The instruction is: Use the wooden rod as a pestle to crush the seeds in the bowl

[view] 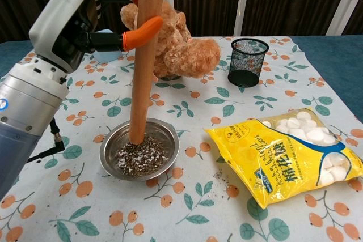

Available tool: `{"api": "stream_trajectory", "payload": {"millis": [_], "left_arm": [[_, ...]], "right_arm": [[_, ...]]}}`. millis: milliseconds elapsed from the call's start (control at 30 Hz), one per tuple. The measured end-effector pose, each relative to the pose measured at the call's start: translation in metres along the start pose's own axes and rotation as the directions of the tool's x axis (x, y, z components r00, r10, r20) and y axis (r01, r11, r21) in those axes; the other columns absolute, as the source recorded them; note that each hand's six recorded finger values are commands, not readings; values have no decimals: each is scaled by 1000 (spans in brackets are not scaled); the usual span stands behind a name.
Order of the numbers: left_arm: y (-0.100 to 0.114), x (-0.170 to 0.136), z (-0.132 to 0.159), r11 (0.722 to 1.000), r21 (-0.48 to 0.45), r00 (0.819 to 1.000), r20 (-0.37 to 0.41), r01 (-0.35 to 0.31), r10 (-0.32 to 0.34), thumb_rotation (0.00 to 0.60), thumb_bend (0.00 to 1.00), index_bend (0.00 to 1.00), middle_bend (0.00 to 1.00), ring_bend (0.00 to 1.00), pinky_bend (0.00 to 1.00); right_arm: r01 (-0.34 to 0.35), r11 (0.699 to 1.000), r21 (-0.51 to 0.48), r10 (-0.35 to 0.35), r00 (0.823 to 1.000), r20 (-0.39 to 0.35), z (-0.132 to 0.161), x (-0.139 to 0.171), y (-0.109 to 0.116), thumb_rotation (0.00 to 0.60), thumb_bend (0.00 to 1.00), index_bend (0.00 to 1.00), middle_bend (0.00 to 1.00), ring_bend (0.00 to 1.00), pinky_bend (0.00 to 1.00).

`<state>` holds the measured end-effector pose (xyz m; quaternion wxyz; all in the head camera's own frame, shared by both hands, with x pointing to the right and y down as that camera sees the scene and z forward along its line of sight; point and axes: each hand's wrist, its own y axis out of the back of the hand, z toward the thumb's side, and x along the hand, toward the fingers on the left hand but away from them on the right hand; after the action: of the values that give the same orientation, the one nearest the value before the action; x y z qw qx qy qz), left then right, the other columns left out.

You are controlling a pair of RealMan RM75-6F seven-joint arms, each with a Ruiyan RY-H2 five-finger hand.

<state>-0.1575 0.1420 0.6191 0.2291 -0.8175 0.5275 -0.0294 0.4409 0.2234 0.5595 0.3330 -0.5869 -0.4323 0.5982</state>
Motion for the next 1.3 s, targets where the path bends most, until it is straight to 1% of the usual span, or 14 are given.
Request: {"api": "stream_trajectory", "payload": {"millis": [167,500,1033,1167,1300], "left_arm": [[-7,-6,-4,1000,-19,1000,-5,7,-7,600,792,618,705,182,61],[-15,-16,-12,1000,-14,999,-18,28,-28,600,793,618,705,182,62],[-15,-27,-22,999,-1,998,-46,35,-35,600,792,617,705,182,62],[-14,-28,-21,999,0,999,-41,36,-36,600,793,617,704,182,62],[-12,-22,-17,1000,-8,999,-26,22,-22,600,793,617,704,182,62]], "right_arm": [[1,1000,-1,-1,1000,3,-1,1,0,600,416,0,0,0,0],[3,1000,0,-3,1000,6,-2,2,0,600,415,0,0,0,0],[6,1000,1,-6,1000,6,-2,2,0,600,416,0,0,0,0],[6,1000,2,-6,1000,6,-2,3,0,600,416,0,0,0,0],[7,1000,1,-7,1000,6,-1,2,0,600,415,0,0,0,0]]}}
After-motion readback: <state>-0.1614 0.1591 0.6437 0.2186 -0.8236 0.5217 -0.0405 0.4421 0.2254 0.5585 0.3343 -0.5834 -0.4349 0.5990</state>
